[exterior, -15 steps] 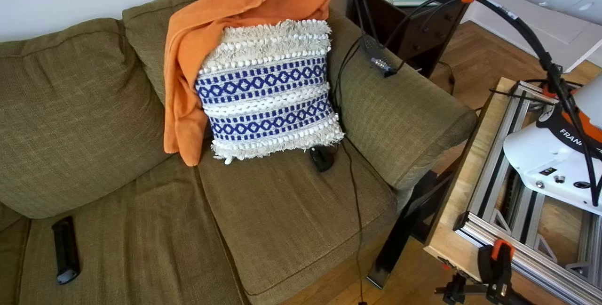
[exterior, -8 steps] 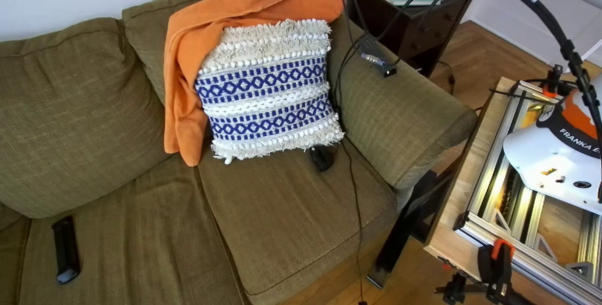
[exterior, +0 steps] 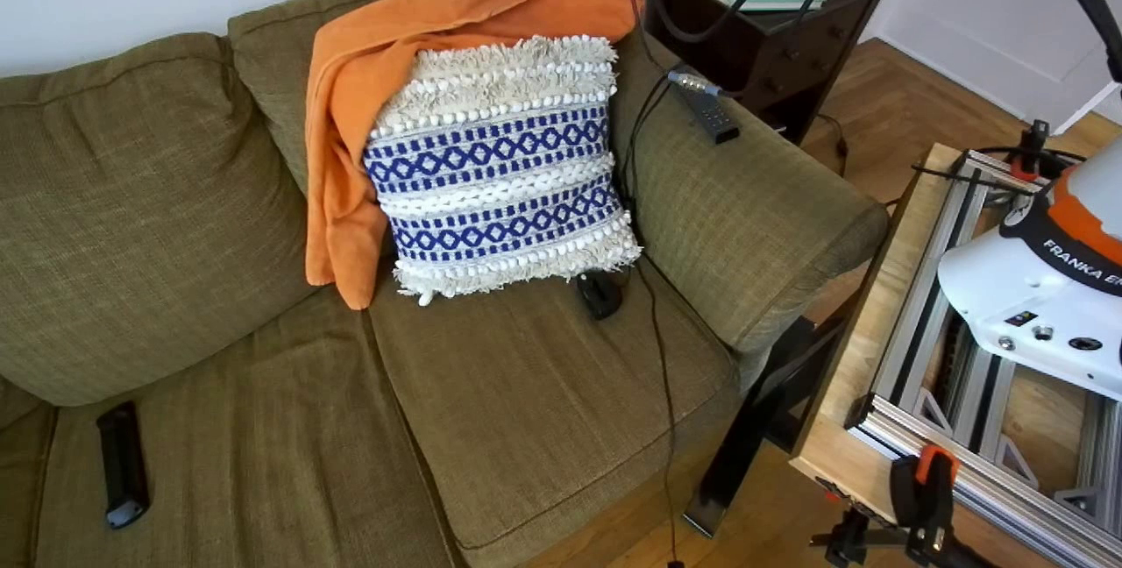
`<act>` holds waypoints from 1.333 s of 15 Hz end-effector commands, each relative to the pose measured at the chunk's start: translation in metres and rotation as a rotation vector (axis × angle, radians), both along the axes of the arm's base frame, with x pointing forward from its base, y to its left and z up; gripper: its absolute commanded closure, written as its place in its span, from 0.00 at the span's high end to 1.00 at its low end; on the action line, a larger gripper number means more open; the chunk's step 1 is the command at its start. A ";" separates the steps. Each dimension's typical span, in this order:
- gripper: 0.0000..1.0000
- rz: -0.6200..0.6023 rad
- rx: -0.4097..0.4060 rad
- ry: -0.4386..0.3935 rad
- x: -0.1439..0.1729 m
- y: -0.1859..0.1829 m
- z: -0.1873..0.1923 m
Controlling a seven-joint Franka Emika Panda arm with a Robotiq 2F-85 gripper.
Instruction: Pick up the orange towel from the sofa seat and place it on the sofa back support of the right seat
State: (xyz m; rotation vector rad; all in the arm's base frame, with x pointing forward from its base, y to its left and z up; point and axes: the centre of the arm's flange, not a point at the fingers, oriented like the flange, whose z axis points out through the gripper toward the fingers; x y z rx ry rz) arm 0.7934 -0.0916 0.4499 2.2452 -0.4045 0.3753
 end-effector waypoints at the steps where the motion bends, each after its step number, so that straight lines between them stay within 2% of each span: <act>1: 1.00 -0.006 0.182 0.043 -0.028 -0.001 0.013; 6: 1.00 -0.031 0.369 0.029 -0.059 0.007 0.040; 10: 1.00 -0.035 0.511 -0.018 -0.089 0.015 0.054; 19: 1.00 -0.053 0.848 -0.063 -0.167 0.006 0.044; 20: 1.00 -0.022 0.833 -0.082 -0.174 0.003 0.043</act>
